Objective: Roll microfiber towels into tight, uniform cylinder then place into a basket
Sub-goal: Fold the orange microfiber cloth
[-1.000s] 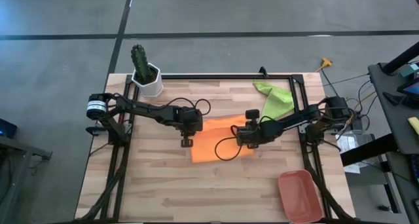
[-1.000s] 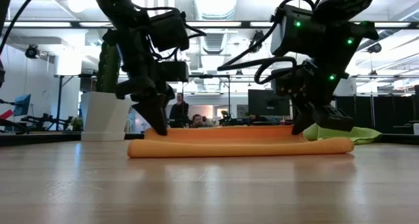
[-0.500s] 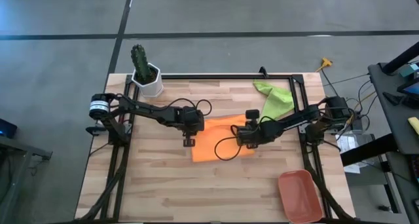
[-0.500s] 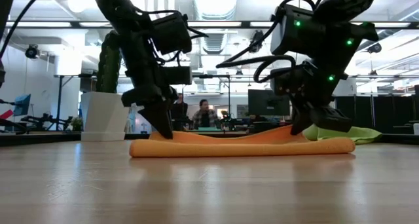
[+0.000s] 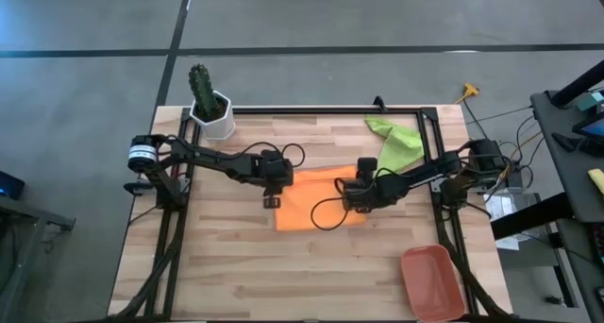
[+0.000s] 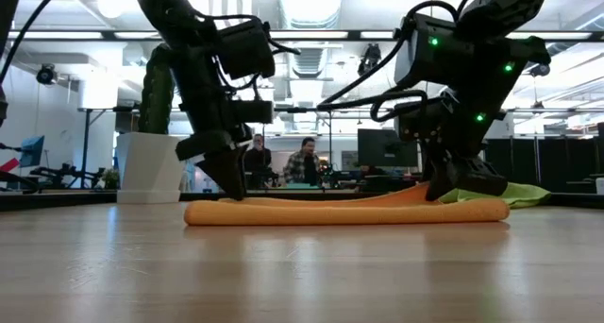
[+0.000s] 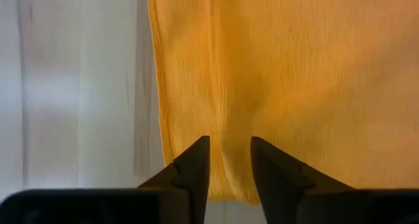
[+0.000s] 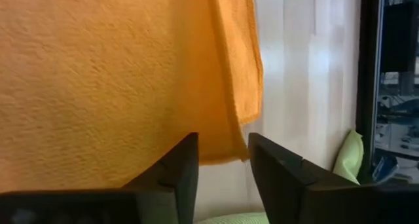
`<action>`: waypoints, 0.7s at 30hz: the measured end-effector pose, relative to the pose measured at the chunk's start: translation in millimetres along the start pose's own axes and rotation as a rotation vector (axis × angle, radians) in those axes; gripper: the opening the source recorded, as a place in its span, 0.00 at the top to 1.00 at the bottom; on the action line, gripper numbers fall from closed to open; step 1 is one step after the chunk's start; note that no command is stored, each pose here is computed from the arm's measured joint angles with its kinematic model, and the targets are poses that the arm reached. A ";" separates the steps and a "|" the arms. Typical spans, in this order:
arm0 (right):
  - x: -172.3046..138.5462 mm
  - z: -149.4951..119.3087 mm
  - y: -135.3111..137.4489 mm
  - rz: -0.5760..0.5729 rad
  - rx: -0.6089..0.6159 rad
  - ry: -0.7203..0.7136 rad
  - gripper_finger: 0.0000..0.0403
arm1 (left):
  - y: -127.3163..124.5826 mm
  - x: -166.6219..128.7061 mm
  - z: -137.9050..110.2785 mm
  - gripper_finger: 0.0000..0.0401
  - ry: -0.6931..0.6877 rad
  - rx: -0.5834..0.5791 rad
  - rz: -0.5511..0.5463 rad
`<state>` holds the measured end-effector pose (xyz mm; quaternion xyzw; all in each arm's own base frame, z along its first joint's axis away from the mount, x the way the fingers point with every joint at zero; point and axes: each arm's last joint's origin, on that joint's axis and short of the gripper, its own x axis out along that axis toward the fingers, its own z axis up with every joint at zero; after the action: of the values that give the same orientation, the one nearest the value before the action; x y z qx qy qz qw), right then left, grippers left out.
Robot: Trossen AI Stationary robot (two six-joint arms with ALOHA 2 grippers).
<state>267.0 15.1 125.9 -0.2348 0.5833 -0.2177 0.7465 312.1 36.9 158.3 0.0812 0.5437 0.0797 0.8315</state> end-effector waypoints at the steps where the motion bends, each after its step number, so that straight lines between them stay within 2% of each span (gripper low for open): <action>1: 0.1 -0.5 -0.2 -0.009 0.001 0.002 0.66 | -0.1 -0.2 -1.1 0.75 0.011 0.003 0.000; 6: 0.3 -1.4 -1.2 -0.049 0.007 0.007 0.64 | 0.6 -6.7 -5.7 0.74 0.054 0.010 0.003; 12: -0.5 -8.8 -2.8 -0.079 0.009 0.065 0.63 | -1.4 -27.5 -2.1 0.74 -0.012 0.010 0.003; 17: -4.9 -21.2 -6.5 -0.123 0.040 0.150 0.63 | -21.9 -39.6 -3.0 0.74 -0.071 0.072 -0.028; 21: -13.2 -25.2 -9.5 -0.141 0.074 0.151 0.63 | -48.1 -43.0 1.0 0.74 -0.175 0.184 -0.057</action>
<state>239.0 13.0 136.6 -0.2305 0.6114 -0.3082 0.6914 298.1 -19.5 186.4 0.1481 0.4763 -0.0017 0.8667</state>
